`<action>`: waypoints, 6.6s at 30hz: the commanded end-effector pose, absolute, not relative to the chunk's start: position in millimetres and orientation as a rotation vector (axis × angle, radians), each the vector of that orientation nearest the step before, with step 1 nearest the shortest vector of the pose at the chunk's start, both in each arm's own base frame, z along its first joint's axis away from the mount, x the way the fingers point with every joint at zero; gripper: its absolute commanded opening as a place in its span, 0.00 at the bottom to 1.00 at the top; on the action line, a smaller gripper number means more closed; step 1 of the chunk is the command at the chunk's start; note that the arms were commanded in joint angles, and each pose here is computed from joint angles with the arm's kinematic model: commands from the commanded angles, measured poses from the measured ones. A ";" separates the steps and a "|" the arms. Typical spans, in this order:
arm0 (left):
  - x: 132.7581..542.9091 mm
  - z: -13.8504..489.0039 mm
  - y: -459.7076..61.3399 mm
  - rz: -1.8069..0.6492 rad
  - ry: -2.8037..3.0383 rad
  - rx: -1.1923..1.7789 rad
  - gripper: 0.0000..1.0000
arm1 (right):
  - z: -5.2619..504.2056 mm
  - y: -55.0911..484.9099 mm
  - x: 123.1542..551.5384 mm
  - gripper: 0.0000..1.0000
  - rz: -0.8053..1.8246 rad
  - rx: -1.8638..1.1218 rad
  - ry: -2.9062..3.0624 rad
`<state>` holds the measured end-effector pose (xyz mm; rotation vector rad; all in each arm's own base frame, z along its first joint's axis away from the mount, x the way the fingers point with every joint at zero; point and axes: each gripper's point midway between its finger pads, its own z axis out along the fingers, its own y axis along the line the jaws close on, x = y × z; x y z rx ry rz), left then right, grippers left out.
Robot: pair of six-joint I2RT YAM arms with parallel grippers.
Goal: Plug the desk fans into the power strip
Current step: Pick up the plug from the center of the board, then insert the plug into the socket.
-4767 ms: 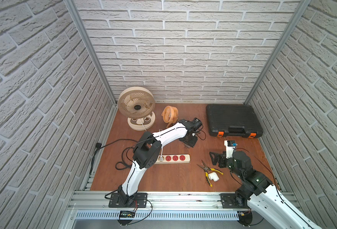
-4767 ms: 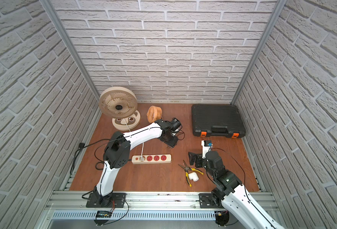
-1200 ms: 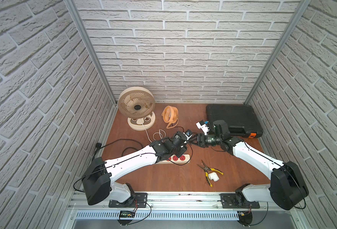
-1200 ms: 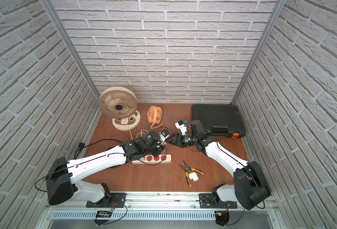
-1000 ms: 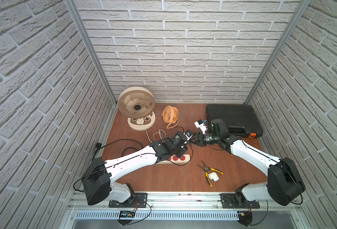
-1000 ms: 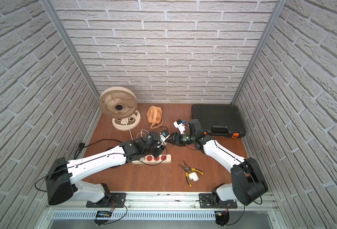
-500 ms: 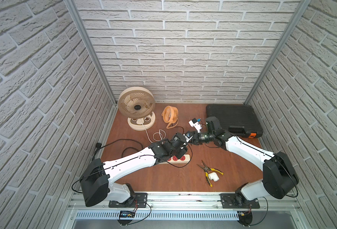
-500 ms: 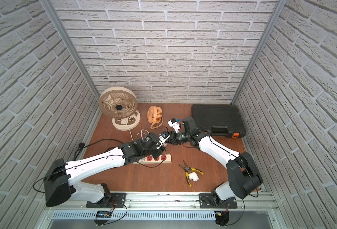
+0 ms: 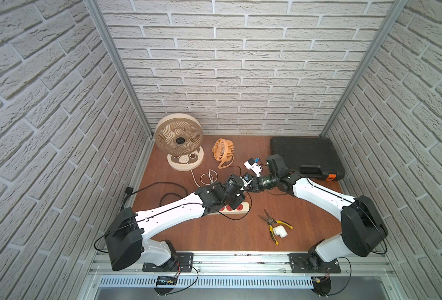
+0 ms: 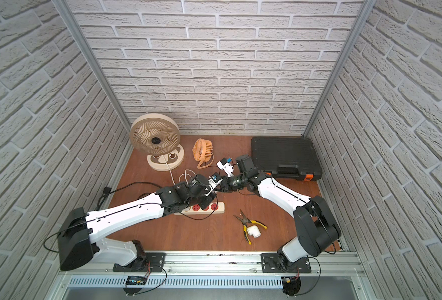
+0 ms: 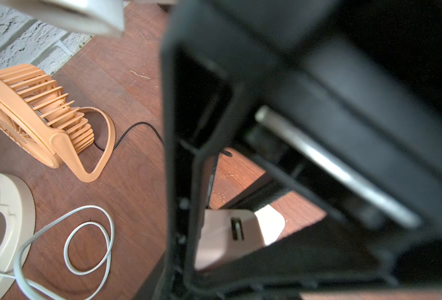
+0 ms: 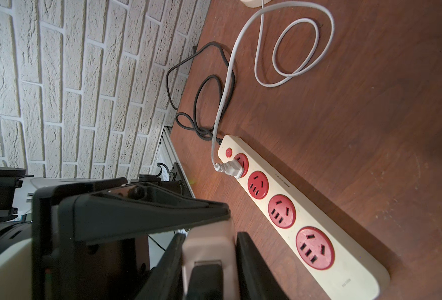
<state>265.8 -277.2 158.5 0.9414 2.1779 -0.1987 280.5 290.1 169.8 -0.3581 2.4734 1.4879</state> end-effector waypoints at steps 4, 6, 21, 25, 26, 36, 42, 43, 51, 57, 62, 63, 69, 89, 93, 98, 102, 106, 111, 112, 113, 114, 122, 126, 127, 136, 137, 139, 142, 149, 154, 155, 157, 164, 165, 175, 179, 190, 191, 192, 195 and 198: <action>274.1 174.6 -293.0 -0.245 2.090 0.919 0.26 | 177.9 311.3 258.9 0.41 1.576 -0.476 2.498; 274.4 174.2 -292.5 -0.242 2.092 0.918 0.26 | 177.9 312.7 257.4 0.41 1.577 -0.488 2.500; 273.5 178.7 -287.9 -0.232 2.075 0.899 0.26 | 175.5 321.6 235.2 0.34 1.646 -0.601 2.509; 272.2 181.3 -287.8 -0.248 2.066 0.893 0.27 | 177.0 323.8 233.2 0.06 1.654 -0.624 2.503; 271.1 181.1 -287.6 -0.252 2.068 0.893 0.30 | 177.6 323.9 233.3 0.03 1.652 -0.627 2.502; 261.9 189.0 -266.0 -0.258 2.122 0.791 0.92 | 189.6 318.9 238.5 0.03 1.548 -0.659 2.455; 246.6 200.2 -236.4 -0.295 2.175 0.671 0.98 | 191.3 315.0 241.4 0.03 1.485 -0.679 2.440; 243.9 201.4 -230.6 -0.310 2.187 0.644 0.98 | 191.3 314.0 242.0 0.03 1.468 -0.683 2.435; 228.5 196.8 -173.0 -0.426 2.278 0.369 0.98 | 212.6 302.2 247.0 0.03 1.295 -0.781 2.244; 227.2 181.3 -154.6 -0.560 2.343 0.181 0.98 | 222.6 295.5 249.0 0.03 1.195 -0.847 2.107; 228.1 168.6 -142.0 -0.614 2.363 0.076 0.98 | 216.9 293.8 241.3 0.03 1.097 -1.033 2.073; 227.8 167.9 -140.0 -0.624 2.355 0.060 0.98 | 215.0 294.0 240.3 0.03 1.070 -1.078 2.061; 229.5 165.3 -128.6 -0.637 2.332 -0.015 0.98 | 195.0 296.0 241.3 0.03 0.916 -1.258 2.048; 222.7 163.6 -95.9 -0.610 2.247 -0.159 0.98 | 122.6 317.8 241.2 0.03 0.550 -1.789 1.941; 223.5 160.8 -93.3 -0.608 2.252 -0.174 0.98 | 106.9 320.0 241.6 0.03 0.520 -1.852 1.949; 225.1 159.3 -92.2 -0.608 2.252 -0.183 0.98 | 91.5 322.1 245.8 0.03 0.477 -1.894 1.960; 227.0 157.9 -92.2 -0.609 2.254 -0.187 0.98 | 86.1 326.5 248.4 0.03 0.458 -1.910 1.954; 228.1 156.4 -92.6 -0.611 2.257 -0.188 0.98 | 82.9 329.1 252.4 0.03 0.443 -1.913 1.957; 228.4 154.7 -91.2 -0.602 2.260 -0.189 0.98 | 76.1 330.1 254.7 0.03 0.433 -1.938 1.973; 228.6 154.8 -91.0 -0.602 2.259 -0.190 0.98 | 73.2 329.6 254.3 0.03 0.434 -1.947 1.983; 228.6 154.5 -91.1 -0.603 2.260 -0.190 0.98 | 70.8 329.1 254.0 0.03 0.433 -1.957 1.989; 228.6 154.4 -91.2 -0.604 2.260 -0.190 0.98 | 68.0 328.4 253.3 0.03 0.434 -1.967 1.998; 229.5 152.5 -90.5 -0.603 2.262 -0.194 0.98 | 57.5 318.9 244.6 0.03 0.436 -2.007 2.055; 231.2 151.7 -91.5 -0.606 2.265 -0.191 0.98 | 63.3 316.6 240.5 0.03 0.438 -1.996 2.053; 231.6 151.7 -91.6 -0.607 2.265 -0.191 0.98 | 65.3 316.3 239.7 0.03 0.439 -1.991 2.052; 232.9 150.3 -92.8 -0.615 2.266 -0.193 0.98 | 68.7 315.1 233.5 0.03 0.434 -1.984 2.059; 232.9 150.3 -92.7 -0.614 2.266 -0.193 0.98 | 68.8 315.4 233.4 0.03 0.436 -1.980 2.061; 232.7 150.3 -92.5 -0.614 2.267 -0.194 0.98 | 68.1 315.4 233.0 0.03 0.435 -1.979 2.064; 232.8 150.2 -92.3 -0.613 2.267 -0.194 0.98 | 67.1 314.2 234.0 0.03 0.417 -1.974 2.076; 232.1 150.8 -92.2 -0.615 2.264 -0.194 0.98 | 65.5 310.4 234.1 0.03 0.395 -1.965 2.100; 232.2 152.4 -92.5 -0.617 2.263 -0.191 0.98 | 66.0 306.8 235.3 0.03 0.368 -1.952 2.121; 232.4 153.1 -92.4 -0.617 2.261 -0.191 0.98 | 66.2 306.0 235.4 0.03 0.365 -1.950 2.125; 232.5 153.6 -92.4 -0.617 2.260 -0.191 0.98 | 66.6 304.8 236.4 0.03 0.355 -1.944 2.131; 233.5 155.6 -93.1 -0.620 2.258 -0.189 0.98 | 62.9 306.6 235.9 0.03 0.368 -1.933 2.137; 233.5 155.6 -92.8 -0.618 2.258 -0.189 0.98 | 60.2 306.4 236.1 0.03 0.367 -1.925 2.142; 233.7 156.6 -93.1 -0.619 2.258 -0.185 0.98 | 20.4 296.1 239.5 0.03 0.335 -1.909 2.246; 233.1 156.1 -92.2 -0.615 2.259 -0.188 0.98 | 20.0 297.2 238.2 0.03 0.349 -1.881 2.259; 232.3 153.0 -90.3 -0.607 2.261 -0.195 0.98 | 10.8 300.8 225.3 0.03 0.345 -1.862 2.318; 231.9 152.8 -90.3 -0.607 2.263 -0.195 0.98 | 8.6 300.4 224.9 0.03 0.328 -1.866 2.326; 231.7 152.9 -89.7 -0.604 2.264 -0.197 0.98 | 7.0 301.4 223.9 0.03 0.327 -1.862 2.338; 229.0 153.2 -84.0 -0.576 2.260 -0.215 0.98 | 2.8 306.9 214.3 0.03 0.375 -1.855 2.338; 225.3 152.9 -73.4 -0.533 2.253 -0.254 0.98 | 3.2 316.2 199.4 0.03 0.406 -1.858 2.304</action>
